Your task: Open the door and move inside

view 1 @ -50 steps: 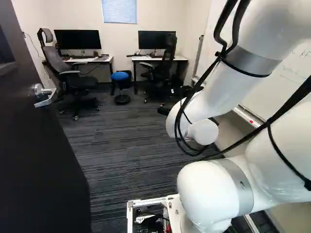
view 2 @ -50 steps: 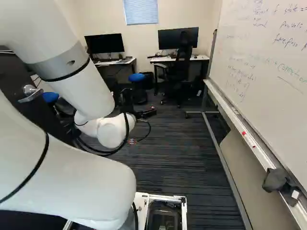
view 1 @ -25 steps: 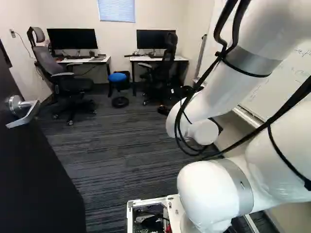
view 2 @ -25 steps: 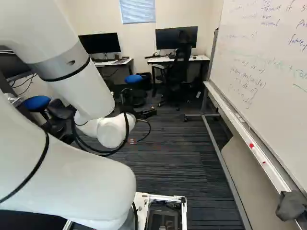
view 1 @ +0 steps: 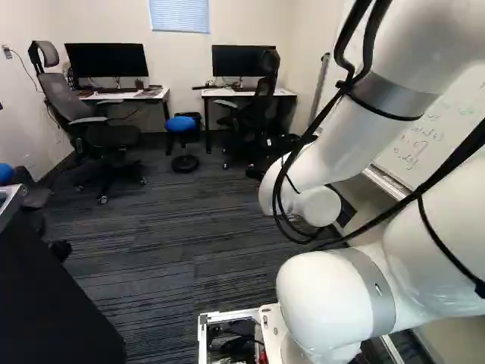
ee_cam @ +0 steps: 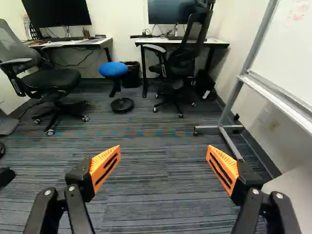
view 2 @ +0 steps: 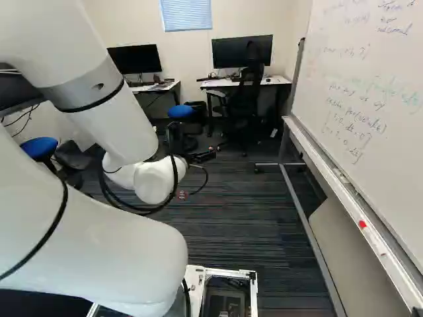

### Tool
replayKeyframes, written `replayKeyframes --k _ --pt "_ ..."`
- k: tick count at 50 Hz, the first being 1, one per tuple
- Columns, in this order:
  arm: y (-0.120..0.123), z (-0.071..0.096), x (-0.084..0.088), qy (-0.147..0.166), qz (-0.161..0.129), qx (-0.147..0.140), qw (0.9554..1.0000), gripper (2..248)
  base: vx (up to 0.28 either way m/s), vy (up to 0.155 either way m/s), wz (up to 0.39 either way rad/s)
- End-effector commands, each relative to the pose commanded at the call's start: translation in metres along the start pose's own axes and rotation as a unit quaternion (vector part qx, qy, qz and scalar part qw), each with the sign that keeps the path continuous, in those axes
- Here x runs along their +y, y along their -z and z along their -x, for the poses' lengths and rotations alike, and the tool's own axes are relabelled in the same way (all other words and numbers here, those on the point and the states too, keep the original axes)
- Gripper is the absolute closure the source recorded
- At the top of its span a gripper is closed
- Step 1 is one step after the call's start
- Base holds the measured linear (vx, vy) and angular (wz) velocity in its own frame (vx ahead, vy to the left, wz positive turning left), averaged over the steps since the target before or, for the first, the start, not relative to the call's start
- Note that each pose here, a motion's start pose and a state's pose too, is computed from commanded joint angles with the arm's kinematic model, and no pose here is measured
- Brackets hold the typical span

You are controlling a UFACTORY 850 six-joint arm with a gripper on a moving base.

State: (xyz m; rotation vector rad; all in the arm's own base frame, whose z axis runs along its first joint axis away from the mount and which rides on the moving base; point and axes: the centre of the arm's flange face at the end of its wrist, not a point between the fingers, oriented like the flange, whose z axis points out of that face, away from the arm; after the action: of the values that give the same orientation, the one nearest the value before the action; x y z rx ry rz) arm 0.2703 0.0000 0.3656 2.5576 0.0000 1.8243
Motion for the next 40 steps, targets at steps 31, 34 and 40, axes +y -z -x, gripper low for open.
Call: replayKeyframes --k 31,34,40 --pt "0.0 0.0 0.0 0.0 0.0 0.0 1.0 3 0.201 0.056 0.247" --pt "0.0 0.0 0.0 0.0 0.0 0.0 1.0 3 0.2 0.059 0.257" --pt "0.0 0.0 0.0 0.0 0.0 0.0 1.0 3 0.198 0.057 0.256"
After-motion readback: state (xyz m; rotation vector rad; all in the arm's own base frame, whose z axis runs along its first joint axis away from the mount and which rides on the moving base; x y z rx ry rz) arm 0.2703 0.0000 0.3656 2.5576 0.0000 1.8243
